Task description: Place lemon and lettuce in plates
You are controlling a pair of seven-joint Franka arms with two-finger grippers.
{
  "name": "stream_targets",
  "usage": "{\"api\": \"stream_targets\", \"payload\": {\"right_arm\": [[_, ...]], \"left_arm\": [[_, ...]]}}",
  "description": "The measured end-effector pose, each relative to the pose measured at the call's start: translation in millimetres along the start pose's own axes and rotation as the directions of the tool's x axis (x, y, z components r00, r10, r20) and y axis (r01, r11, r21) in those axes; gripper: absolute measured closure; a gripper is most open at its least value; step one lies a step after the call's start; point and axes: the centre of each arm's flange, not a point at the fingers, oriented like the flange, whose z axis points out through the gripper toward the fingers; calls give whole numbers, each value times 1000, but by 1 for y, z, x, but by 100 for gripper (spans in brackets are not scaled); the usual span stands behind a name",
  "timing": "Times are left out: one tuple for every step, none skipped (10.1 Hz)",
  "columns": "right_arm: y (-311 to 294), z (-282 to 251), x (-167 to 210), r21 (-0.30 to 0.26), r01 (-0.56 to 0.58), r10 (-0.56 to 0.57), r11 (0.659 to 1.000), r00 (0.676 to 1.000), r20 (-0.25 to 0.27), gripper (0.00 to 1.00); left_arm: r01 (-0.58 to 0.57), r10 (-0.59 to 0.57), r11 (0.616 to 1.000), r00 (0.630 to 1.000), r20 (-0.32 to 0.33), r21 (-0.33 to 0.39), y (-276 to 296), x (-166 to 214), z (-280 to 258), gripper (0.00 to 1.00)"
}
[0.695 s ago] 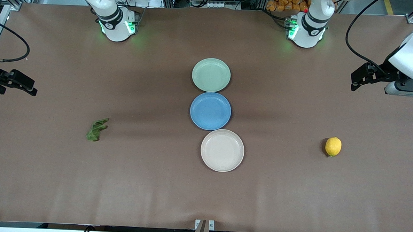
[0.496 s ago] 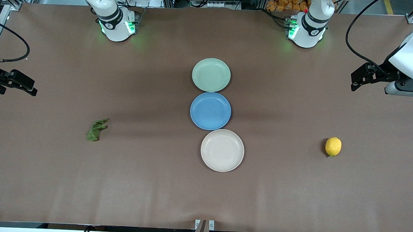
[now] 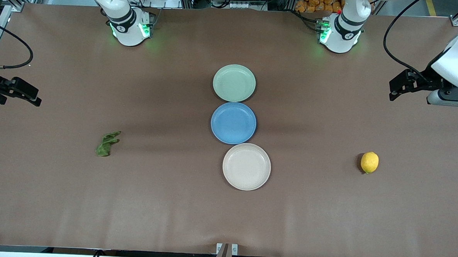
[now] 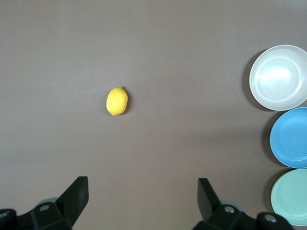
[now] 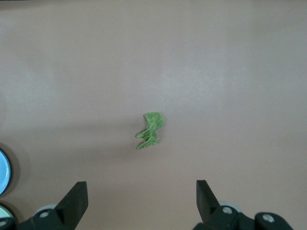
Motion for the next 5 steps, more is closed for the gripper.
{"api": "stream_targets", "payload": {"right_arm": [[0, 2, 1, 0, 0, 0, 1000, 1000, 4, 0], [0, 6, 3, 1, 0, 0, 1000, 1000, 9, 0], [0, 12, 5, 1, 0, 0, 1000, 1000, 14, 0], [0, 19, 8, 2, 0, 0, 1000, 1000, 15, 0], [1, 29, 11, 2, 0, 0, 1000, 1000, 12, 0]], "left_arm": [[-4, 4, 1000, 1000, 5, 1, 2, 1, 3, 0], [-3, 3, 1000, 1000, 8, 1, 2, 2, 5, 0], [3, -3, 1000, 1000, 11, 1, -2, 3, 6, 0], [13, -13, 1000, 1000, 19, 3, -8, 4, 9, 0], [25, -25, 1000, 999, 36, 6, -15, 7, 17, 0]]}}
